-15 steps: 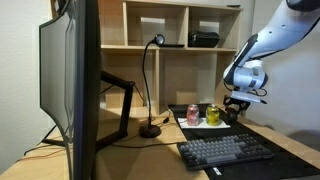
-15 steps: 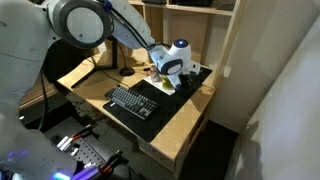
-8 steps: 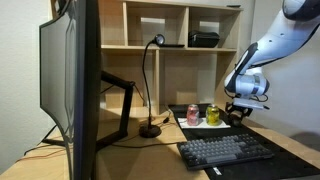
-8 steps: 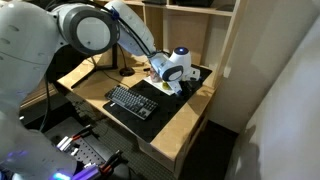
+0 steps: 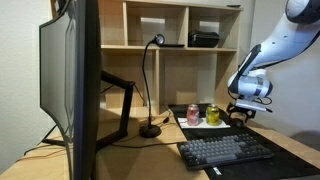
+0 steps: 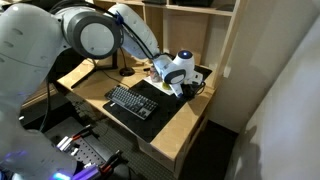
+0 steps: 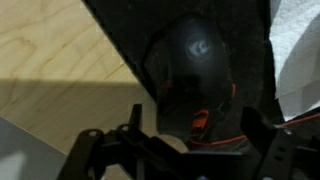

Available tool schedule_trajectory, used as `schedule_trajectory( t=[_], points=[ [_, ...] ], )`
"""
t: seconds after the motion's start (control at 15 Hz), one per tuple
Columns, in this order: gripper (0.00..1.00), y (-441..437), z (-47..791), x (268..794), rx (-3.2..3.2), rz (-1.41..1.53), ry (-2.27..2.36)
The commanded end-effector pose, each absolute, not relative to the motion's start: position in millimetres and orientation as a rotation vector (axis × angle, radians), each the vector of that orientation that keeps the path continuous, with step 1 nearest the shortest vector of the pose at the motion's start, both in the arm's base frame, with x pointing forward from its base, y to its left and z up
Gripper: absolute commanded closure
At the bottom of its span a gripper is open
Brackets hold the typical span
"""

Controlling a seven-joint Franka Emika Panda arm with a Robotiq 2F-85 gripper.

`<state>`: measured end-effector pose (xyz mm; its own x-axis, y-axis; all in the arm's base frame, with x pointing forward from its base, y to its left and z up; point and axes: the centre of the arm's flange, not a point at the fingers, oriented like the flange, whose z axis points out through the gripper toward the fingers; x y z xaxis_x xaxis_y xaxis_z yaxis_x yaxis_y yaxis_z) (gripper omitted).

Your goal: Move the mouse to next to the cans

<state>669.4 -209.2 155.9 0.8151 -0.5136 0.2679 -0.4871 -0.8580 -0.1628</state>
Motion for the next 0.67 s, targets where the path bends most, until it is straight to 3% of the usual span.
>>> schedule_trajectory(
  t=[0.0, 0.53, 0.6],
  points=[
    [0.00, -226, 168, 671, -2.820, -0.453, 0.873],
    [0.00, -294, 287, 650, -2.704, 0.000, 1.017],
    [0.00, -279, 261, 648, -2.766, -0.109, 0.978]
  ],
)
